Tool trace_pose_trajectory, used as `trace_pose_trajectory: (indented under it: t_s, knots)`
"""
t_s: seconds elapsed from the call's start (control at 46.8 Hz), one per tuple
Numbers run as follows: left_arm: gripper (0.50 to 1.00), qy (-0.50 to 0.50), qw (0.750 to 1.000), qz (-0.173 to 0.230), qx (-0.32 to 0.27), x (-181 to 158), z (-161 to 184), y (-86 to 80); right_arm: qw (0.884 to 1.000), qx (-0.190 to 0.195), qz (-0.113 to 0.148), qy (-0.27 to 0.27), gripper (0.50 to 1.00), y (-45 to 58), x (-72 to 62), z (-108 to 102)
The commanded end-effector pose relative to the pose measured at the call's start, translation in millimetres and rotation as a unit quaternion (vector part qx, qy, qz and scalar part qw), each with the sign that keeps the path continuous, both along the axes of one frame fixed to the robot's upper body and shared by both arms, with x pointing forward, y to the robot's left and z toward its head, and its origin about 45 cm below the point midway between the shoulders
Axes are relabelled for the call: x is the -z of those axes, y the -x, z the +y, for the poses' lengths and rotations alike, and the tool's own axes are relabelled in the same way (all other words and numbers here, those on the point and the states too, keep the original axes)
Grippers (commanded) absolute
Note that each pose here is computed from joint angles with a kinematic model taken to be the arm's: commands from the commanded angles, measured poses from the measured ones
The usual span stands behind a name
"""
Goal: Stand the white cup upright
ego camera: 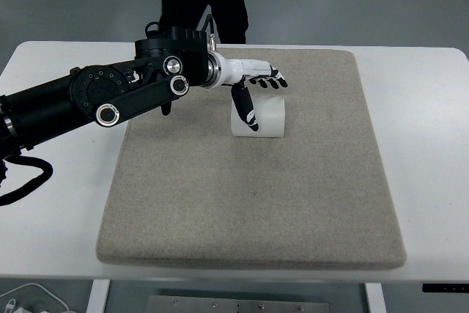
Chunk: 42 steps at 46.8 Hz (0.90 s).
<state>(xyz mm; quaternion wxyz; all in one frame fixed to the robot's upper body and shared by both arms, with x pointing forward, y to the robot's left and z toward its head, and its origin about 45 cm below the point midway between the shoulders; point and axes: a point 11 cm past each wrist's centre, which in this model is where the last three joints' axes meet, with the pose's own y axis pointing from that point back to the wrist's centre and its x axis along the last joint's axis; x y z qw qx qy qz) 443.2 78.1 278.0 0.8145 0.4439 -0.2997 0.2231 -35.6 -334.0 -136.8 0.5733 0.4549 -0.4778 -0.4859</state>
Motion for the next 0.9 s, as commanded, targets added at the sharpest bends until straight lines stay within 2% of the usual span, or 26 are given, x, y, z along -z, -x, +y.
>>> trace_pose_trajectory:
  t_s: [0.0,0.299,0.876]
  knots:
    - [0.973,-0.004,1.0,0.002,0.003,2.8,-2.5,1.3,1.0,0.0,0.0,0.0,0.93,0.0,0.0,0.0]
    - [0.958,-0.01,1.0,0.001,0.006,7.5,-6.7,2.1,1.0,0.0,-0.001,0.0,0.93,-0.2,0.0,0.0]
    - [0.96,-0.026,1.0,0.004,0.003,17.3,-3.5,1.1,1.0,0.0,0.0,0.0,0.93,0.0,0.0,0.0]
